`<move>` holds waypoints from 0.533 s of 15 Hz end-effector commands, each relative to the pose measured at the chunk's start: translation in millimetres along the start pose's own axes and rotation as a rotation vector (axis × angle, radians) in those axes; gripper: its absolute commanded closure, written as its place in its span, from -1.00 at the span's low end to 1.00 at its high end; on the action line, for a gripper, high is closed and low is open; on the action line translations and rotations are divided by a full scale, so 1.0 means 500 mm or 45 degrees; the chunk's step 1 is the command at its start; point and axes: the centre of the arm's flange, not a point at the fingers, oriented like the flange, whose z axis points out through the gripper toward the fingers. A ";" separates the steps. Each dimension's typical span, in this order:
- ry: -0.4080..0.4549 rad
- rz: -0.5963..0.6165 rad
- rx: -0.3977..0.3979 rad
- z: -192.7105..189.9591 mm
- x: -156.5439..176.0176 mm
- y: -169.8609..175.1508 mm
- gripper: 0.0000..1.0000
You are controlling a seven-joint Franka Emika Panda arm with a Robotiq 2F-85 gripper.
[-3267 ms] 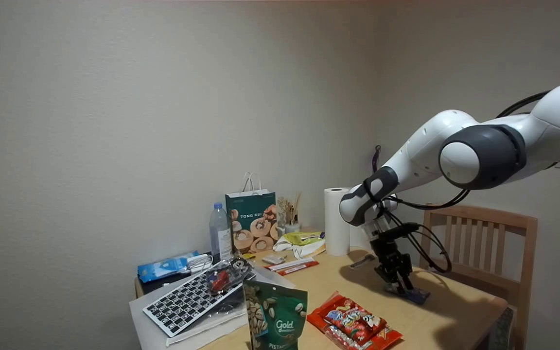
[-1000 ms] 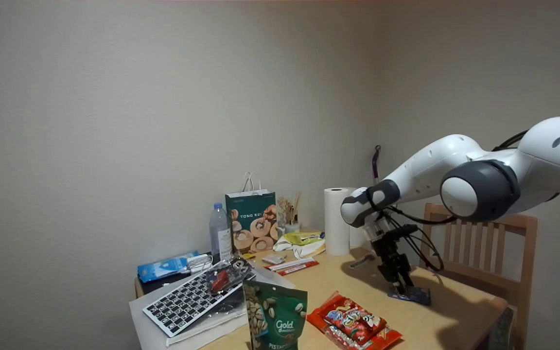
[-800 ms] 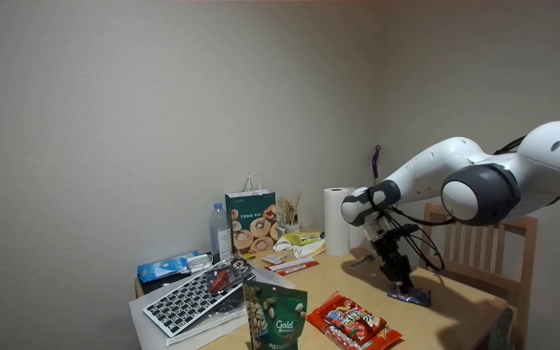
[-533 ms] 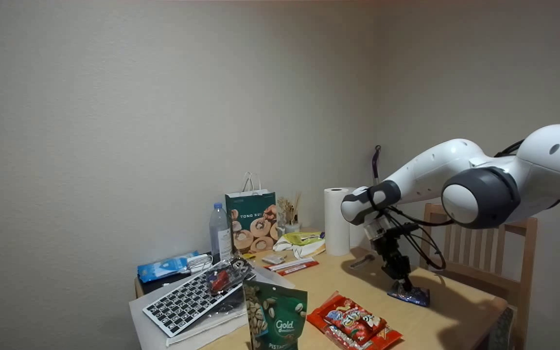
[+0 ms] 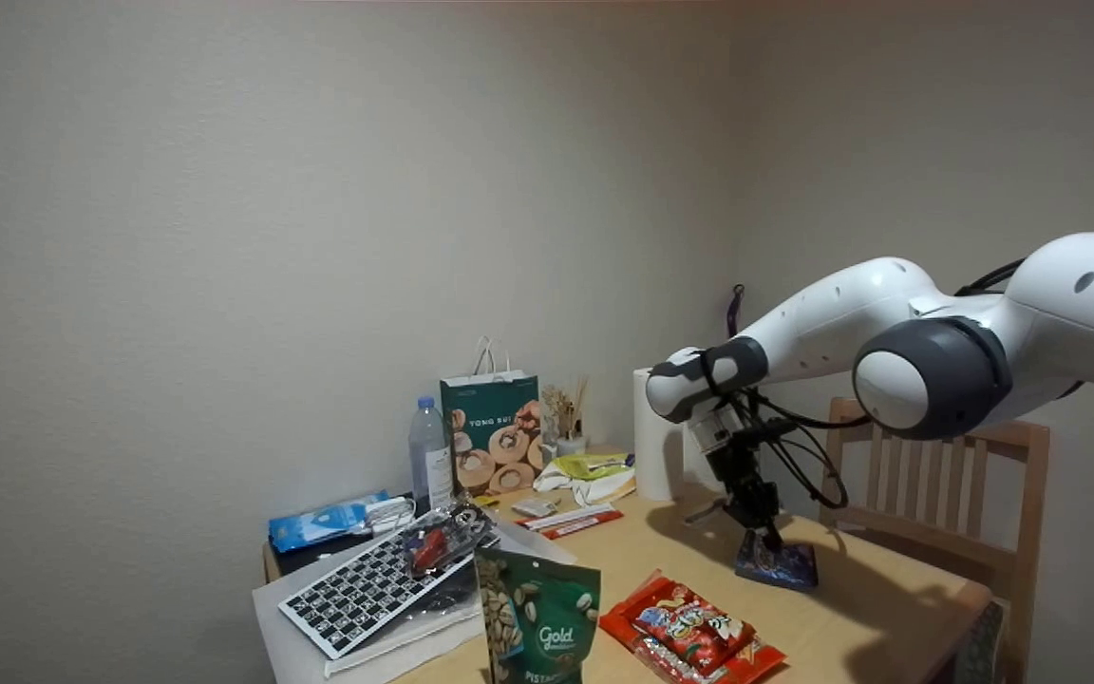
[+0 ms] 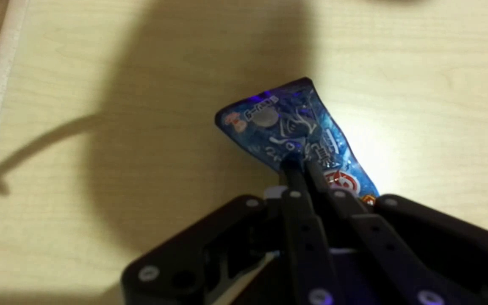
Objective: Pick the blue sachet and put it on top of the red sachet
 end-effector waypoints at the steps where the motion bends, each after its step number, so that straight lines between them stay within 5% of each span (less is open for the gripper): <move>1: 0.032 0.070 -0.016 -0.061 -0.075 -0.092 0.89; 7: 0.123 0.387 -0.043 -0.122 -0.078 -0.176 0.90; 8: 0.113 0.278 -0.071 -0.148 -0.008 -0.164 0.89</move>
